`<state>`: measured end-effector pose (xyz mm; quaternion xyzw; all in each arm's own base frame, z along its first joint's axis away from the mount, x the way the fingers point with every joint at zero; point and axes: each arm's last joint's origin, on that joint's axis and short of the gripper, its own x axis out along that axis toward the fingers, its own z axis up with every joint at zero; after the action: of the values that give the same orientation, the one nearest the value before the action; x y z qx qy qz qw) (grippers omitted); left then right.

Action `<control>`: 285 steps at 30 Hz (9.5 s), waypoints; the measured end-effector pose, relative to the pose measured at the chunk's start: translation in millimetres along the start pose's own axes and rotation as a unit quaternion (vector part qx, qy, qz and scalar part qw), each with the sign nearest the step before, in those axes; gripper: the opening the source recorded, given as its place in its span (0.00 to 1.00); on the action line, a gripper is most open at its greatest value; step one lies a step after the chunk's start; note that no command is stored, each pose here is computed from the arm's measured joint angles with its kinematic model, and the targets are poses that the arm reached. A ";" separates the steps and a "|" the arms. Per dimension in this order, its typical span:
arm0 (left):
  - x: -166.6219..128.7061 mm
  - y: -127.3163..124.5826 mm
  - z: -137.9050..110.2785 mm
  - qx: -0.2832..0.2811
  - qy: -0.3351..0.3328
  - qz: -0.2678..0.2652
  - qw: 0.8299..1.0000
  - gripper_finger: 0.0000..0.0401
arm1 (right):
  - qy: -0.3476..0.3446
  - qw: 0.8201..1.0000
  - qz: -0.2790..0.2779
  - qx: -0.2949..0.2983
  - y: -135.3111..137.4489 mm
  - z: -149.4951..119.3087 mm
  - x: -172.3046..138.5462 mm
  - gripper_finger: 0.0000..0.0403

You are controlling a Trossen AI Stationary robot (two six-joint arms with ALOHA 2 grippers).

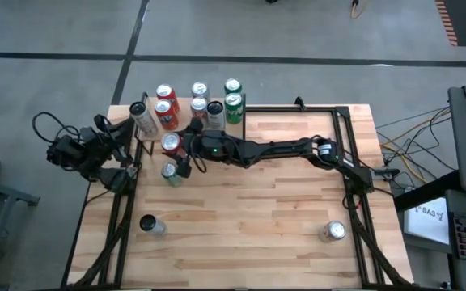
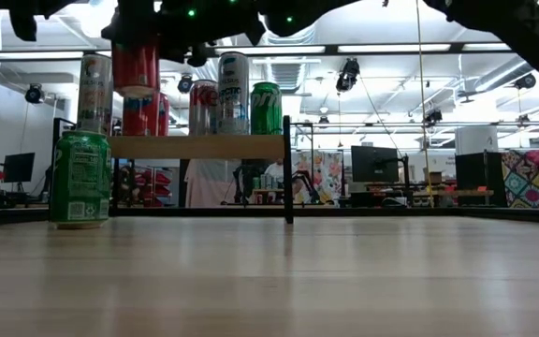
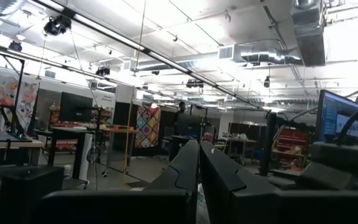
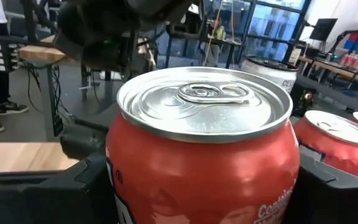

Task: Place canned beverage on shelf
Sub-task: Put the red soda can aligned with the other red soda cans on the shelf

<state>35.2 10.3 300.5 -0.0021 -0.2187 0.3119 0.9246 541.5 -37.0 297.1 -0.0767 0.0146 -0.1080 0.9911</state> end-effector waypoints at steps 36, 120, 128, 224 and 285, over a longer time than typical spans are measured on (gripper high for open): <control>-0.2 -0.8 -1.9 0.010 0.005 -0.003 1.000 0.00 | -0.027 0.997 -0.046 0.051 -30.5 -22.7 16.4 0.71; -0.5 -5.6 -11.4 0.051 0.038 -0.021 0.998 0.00 | -0.095 0.992 -0.067 0.044 -27.8 92.4 -41.9 0.73; -0.6 -5.7 -11.8 0.061 0.039 -0.022 0.997 0.00 | -0.085 0.993 -0.062 0.057 -22.7 71.5 -29.4 0.73; 13.6 -64.8 -36.9 0.103 -0.004 -0.284 0.953 0.76 | 0.184 0.961 -0.099 -0.183 60.1 47.4 -47.7 0.73; 63.2 -129.5 -78.8 0.123 0.125 -0.154 0.972 0.68 | 0.210 0.961 -0.066 -0.167 65.7 48.6 -57.3 0.78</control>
<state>186.6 -47.0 272.9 0.1068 -0.0591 0.1874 0.9747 501.7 46.1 335.6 -0.2175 0.2347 -0.1830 0.9296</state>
